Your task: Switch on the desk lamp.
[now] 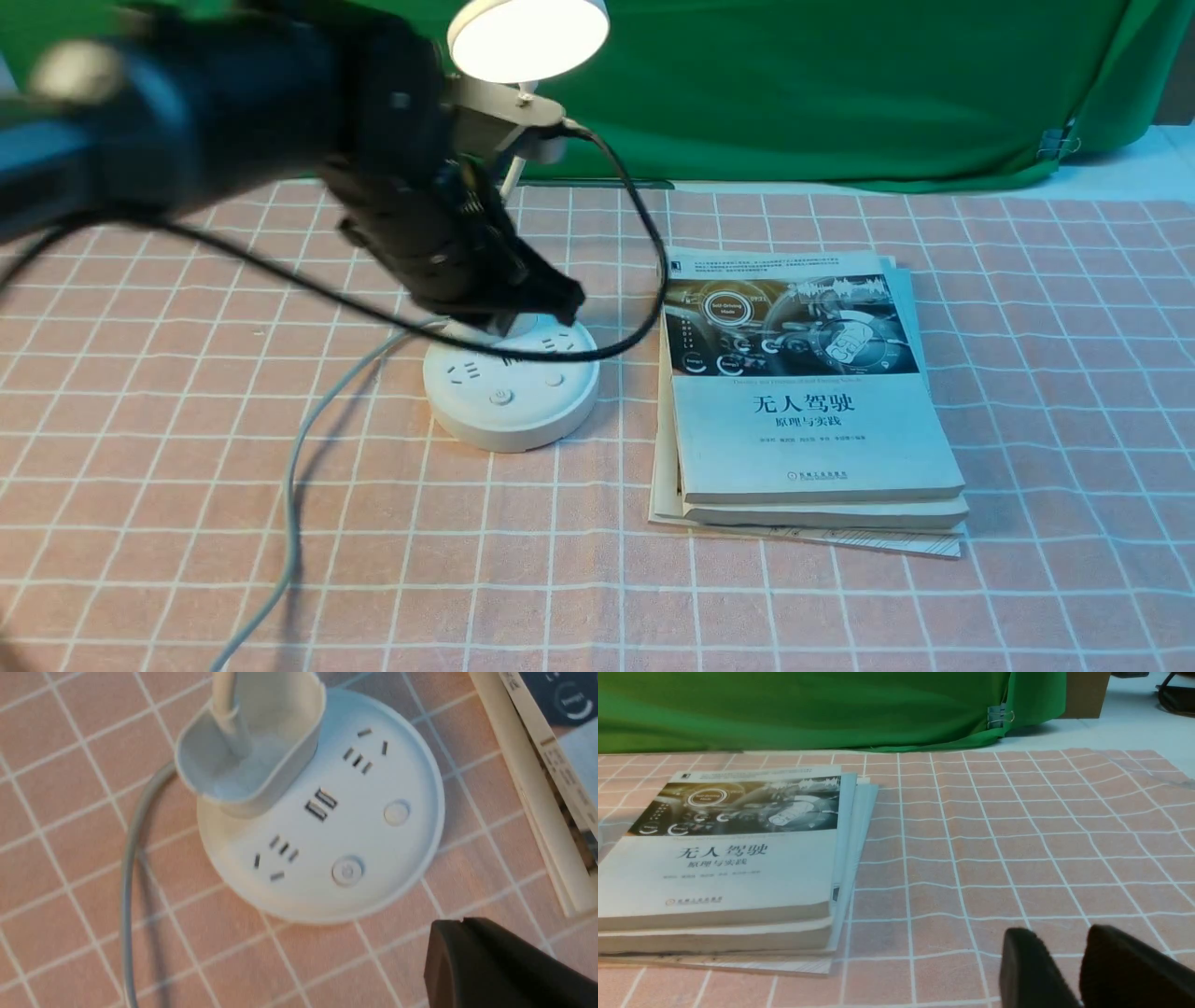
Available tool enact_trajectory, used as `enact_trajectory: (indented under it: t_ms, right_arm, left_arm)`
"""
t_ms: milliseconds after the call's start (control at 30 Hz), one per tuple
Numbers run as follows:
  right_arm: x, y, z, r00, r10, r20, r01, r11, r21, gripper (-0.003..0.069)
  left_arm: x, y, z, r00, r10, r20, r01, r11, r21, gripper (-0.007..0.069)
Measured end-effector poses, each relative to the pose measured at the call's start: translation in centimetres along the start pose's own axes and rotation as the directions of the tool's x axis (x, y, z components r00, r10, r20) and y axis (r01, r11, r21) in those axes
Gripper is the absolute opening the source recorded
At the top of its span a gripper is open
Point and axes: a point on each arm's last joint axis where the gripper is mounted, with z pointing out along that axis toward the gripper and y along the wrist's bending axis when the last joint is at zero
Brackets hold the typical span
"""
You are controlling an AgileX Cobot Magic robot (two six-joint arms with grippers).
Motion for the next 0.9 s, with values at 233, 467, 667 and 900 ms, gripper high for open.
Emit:
enact_trajectory:
  t_ms: [233, 467, 667, 900]
  right_arm:
    - [0.0, 0.0, 0.0, 1.0, 0.001, 0.0, -0.001, 1.0, 0.0, 0.0241]
    - [0.0, 0.0, 0.0, 1.0, 0.001, 0.0, -0.001, 1.0, 0.0, 0.0241]
    - [0.0, 0.0, 0.0, 1.0, 0.001, 0.0, -0.001, 1.0, 0.0, 0.0241]
    - [0.0, 0.0, 0.0, 1.0, 0.001, 0.0, -0.001, 1.0, 0.0, 0.0241]
  left_arm:
    - [8.8, 0.0, -6.5, 0.991, -0.095, 0.089, 0.095, 0.995, 0.009, 0.0021]
    - [15.6, 0.0, -12.4, 0.944, -0.134, 0.303, 0.126, 0.991, 0.048, 0.0021]
    - [19.9, 0.0, -16.7, 0.869, -0.132, 0.478, 0.11, 0.991, 0.075, 0.0021]
    - [23.2, 0.0, -20.6, 0.737, -0.131, 0.663, 0.085, 0.991, 0.101, 0.0021]
